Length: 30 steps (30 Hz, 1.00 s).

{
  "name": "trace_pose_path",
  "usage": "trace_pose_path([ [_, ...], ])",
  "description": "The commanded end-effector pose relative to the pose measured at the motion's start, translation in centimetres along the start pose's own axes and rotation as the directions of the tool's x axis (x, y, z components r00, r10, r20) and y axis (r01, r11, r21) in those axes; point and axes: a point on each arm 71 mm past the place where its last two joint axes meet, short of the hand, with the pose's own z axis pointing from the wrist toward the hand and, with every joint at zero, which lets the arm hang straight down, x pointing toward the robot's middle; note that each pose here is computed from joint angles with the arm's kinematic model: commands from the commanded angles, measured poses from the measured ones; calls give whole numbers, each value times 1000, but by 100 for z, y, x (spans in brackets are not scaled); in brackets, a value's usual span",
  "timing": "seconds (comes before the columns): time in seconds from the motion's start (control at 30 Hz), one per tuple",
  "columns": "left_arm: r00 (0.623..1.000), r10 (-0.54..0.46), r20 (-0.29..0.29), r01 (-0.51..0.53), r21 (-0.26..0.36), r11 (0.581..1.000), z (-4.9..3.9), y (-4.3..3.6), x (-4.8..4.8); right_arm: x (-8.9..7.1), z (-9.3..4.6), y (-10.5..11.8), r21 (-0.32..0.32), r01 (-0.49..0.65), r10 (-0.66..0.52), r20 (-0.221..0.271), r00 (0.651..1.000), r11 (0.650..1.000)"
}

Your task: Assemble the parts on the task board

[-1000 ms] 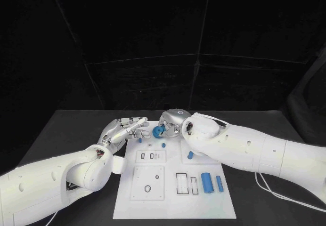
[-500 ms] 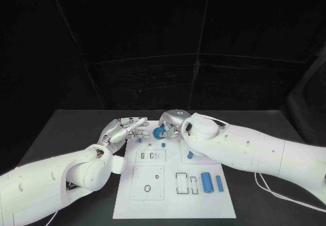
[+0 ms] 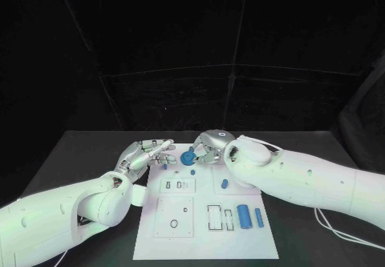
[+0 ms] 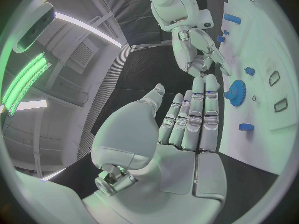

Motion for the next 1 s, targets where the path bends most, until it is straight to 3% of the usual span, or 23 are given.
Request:
trace_pose_path([
  [0.03,1000,-6,-12,6,8,1000,-1,-16,-3,-114,-169,-163,-45,-158,161,68,985,986],
  [0.23,1000,-7,-13,7,9,1000,-9,-20,-18,-208,-552,-695,-30,-308,309,32,951,951],
  [0.47,1000,-12,-21,12,9,1000,0,-16,-4,-265,-777,-1134,8,-337,337,29,941,941],
  [0.7,1000,-13,-24,13,8,1000,11,-6,4,-263,-799,-1364,44,-319,317,34,948,947],
  [1.0,1000,-11,-21,12,7,1000,22,4,-2,-240,-794,-1495,70,-308,307,19,951,949],
])
